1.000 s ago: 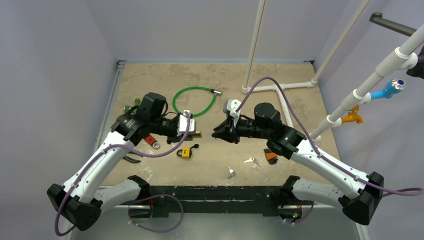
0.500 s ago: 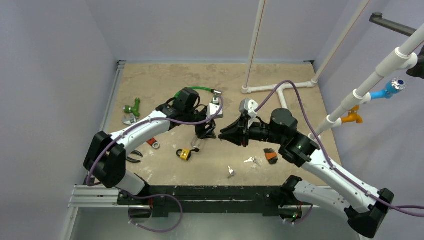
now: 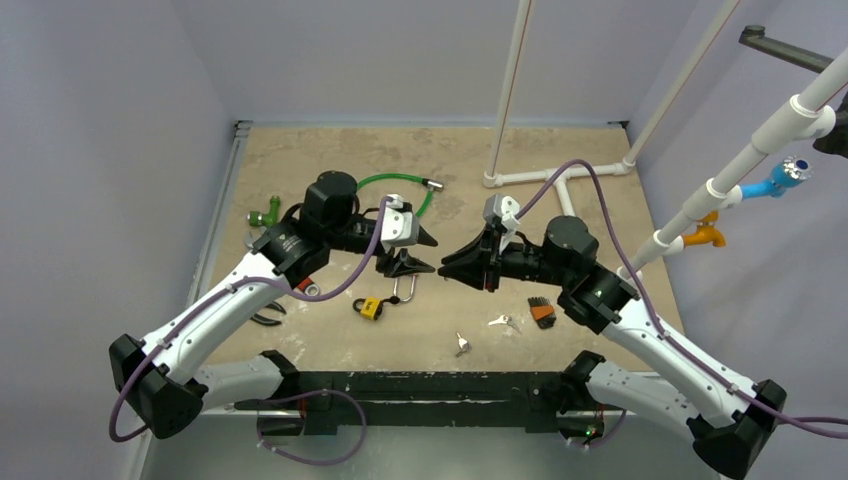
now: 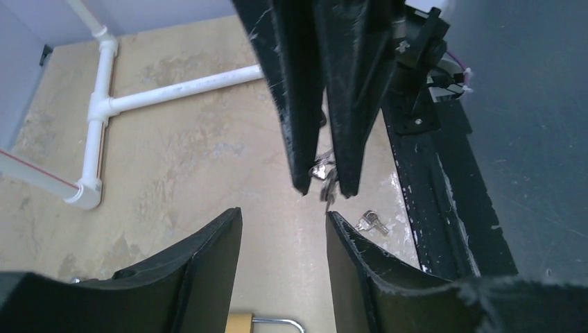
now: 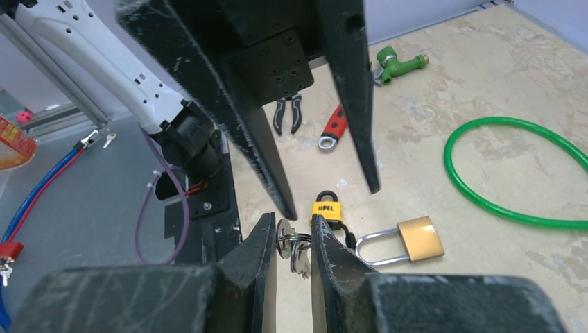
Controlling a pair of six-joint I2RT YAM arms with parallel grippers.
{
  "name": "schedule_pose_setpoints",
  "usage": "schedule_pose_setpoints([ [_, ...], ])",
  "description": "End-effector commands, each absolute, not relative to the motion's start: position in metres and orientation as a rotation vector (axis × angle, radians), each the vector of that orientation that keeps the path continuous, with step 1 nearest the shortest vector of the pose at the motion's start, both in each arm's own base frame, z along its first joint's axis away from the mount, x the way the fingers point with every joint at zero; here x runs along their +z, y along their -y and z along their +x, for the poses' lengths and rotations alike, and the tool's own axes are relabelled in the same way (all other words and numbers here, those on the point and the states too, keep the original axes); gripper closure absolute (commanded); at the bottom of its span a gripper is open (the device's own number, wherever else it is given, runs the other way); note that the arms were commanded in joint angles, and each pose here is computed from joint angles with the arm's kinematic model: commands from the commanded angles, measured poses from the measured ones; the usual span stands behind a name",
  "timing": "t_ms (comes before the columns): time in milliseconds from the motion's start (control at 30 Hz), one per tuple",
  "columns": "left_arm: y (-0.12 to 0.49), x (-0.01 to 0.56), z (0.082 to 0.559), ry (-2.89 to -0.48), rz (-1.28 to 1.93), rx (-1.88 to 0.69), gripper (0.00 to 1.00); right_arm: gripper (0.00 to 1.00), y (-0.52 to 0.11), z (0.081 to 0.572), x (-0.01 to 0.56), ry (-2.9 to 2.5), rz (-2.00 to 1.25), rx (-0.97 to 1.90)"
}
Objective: Unlock with the key
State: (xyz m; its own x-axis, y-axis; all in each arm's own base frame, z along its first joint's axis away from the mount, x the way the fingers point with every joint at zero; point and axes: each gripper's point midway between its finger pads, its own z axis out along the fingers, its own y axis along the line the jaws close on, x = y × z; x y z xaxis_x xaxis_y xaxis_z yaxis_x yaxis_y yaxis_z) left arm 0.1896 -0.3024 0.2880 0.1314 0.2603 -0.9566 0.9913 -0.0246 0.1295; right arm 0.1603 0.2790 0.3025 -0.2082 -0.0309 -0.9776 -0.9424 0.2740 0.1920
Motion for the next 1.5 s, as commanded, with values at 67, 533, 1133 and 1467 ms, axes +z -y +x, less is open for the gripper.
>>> schedule_pose_setpoints([
  [67,0.308,0.297,0.172,-1.205,1.524,-1.027,0.57,1.00,-0.286,0.159,0.323,-1.433,-0.935,1.173],
  [533,0.308,0.293,0.164,-1.206,1.551,-1.068,0.60,1.00,-0.291,0.163,0.325,-1.422,-0.952,1.171],
  [1133,0.305,0.287,0.164,-1.240,1.567,-0.994,0.98,1.00,-0.289,0.163,0.325,-1.416,-0.936,1.164],
  [1467,0.281,0.286,0.169,-1.327,1.575,-0.897,1.00,1.00,-0.284,0.159,0.314,-1.468,-0.977,1.140],
])
